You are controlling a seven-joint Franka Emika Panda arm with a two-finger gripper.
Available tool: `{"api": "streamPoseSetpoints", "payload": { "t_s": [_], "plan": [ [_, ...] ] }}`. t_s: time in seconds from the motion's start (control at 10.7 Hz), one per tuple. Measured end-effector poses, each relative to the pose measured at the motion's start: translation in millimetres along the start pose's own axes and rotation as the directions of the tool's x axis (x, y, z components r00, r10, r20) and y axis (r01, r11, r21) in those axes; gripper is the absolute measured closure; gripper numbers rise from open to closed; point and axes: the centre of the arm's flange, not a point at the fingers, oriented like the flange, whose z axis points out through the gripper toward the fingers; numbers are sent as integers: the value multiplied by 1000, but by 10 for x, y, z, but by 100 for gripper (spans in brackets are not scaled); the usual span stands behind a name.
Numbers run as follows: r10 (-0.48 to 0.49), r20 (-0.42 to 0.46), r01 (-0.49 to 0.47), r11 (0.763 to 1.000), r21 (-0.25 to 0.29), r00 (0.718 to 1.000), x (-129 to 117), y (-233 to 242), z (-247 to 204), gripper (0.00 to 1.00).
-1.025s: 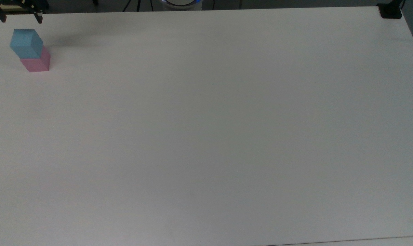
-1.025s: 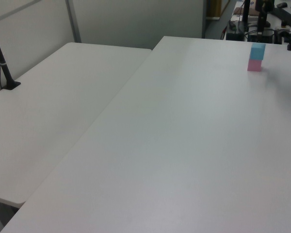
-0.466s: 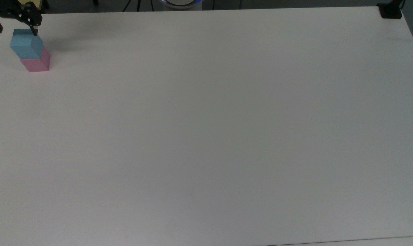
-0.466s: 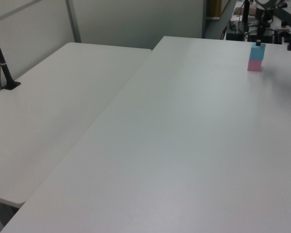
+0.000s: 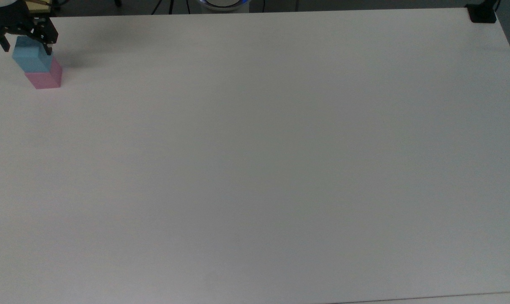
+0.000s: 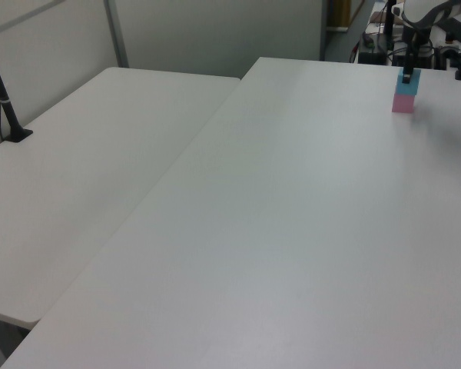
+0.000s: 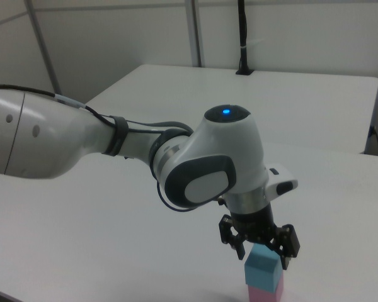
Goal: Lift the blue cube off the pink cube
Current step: 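Lower the gripper over the blue cube and close on it, then lift the blue cube off the pink cube and set it on the table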
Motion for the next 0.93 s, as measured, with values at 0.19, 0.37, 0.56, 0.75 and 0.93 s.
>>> {"api": "streamPoseSetpoints", "payload": {
  "t_s": [0.19,0.37,0.56,0.75,0.93],
  "plan": [
    [-1,8,1,1000,8,1000,-40,-48,119,5],
    [2,14,-2,1000,12,1000,-46,-57,154,37],
    [28,13,-28,1000,11,1000,-23,-46,91,42],
    [47,71,-52,997,61,996,122,-135,-218,42],
    [66,95,-74,993,87,993,518,-582,-655,42]
  ]
}}
